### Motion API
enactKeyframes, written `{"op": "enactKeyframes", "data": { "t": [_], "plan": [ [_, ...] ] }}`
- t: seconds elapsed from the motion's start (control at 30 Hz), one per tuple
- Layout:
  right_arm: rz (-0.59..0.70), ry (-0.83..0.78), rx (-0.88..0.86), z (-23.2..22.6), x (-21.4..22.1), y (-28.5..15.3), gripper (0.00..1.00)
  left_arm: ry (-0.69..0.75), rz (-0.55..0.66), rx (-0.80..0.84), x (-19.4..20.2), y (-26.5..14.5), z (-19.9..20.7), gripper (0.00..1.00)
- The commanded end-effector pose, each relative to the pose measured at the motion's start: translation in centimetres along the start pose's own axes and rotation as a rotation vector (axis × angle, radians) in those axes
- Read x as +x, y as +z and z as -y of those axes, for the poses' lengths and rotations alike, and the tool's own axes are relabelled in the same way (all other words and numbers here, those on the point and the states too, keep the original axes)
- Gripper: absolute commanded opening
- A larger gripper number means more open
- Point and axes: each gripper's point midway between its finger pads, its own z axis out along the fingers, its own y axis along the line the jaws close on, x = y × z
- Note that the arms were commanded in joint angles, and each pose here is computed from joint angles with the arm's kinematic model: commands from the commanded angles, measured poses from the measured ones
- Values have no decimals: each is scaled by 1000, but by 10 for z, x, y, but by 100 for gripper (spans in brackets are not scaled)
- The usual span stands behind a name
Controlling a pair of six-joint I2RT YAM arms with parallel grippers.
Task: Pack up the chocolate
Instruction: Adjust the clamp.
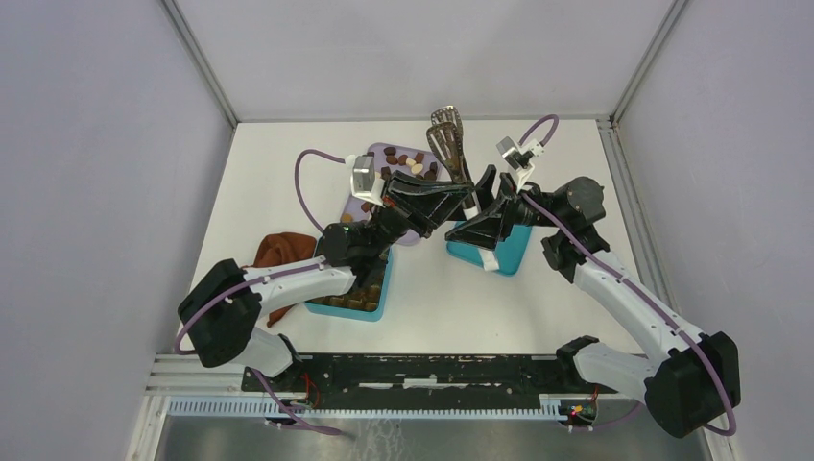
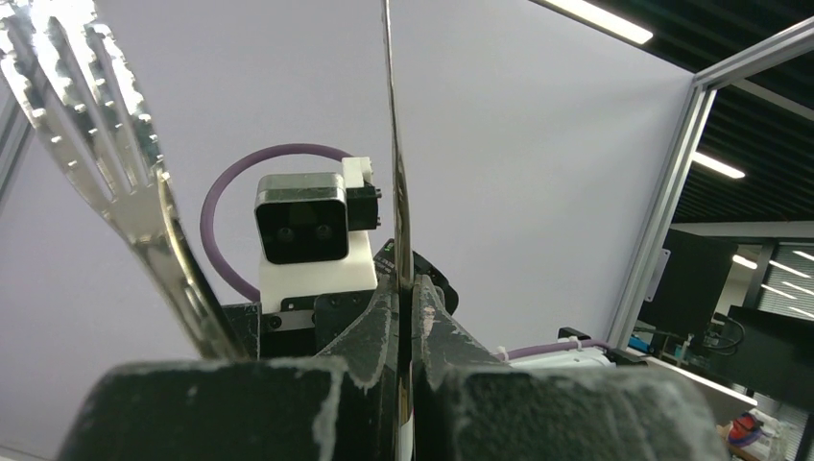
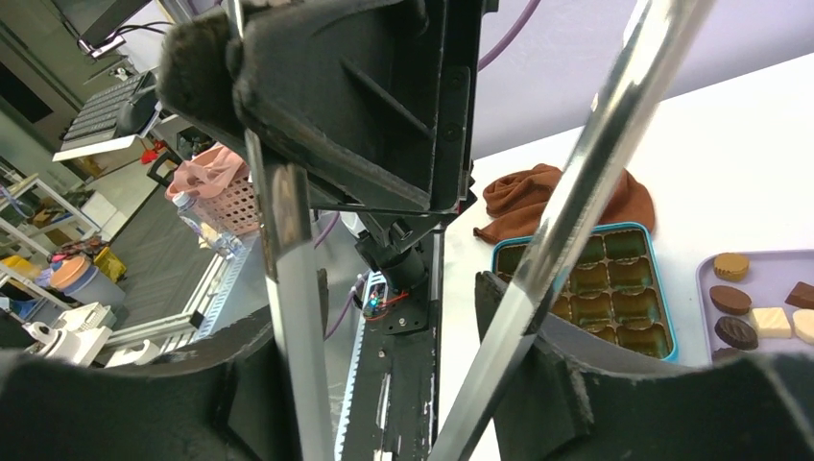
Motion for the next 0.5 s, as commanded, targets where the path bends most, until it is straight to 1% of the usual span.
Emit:
{"op": "enactKeyframes", "data": {
  "t": [0.0, 0.07, 0.23, 0.33, 0.47],
  "plan": [
    [11, -48, -25, -8, -12, 3, 66, 1, 140, 71, -36, 8, 20, 2],
    [12, -46, -24, -8, -12, 3, 68, 2, 143, 68, -36, 7, 20, 2],
    [11, -39, -22, -7, -11, 3, 69, 6, 156, 53, -38, 6, 18, 2],
    [12, -41, -22, -7, -12, 4, 66, 5, 157, 50, -38, 6, 16, 2],
    [9, -37, -23, -6, -11, 4, 59, 3, 159, 37, -37, 4, 13, 5]
  ]
}}
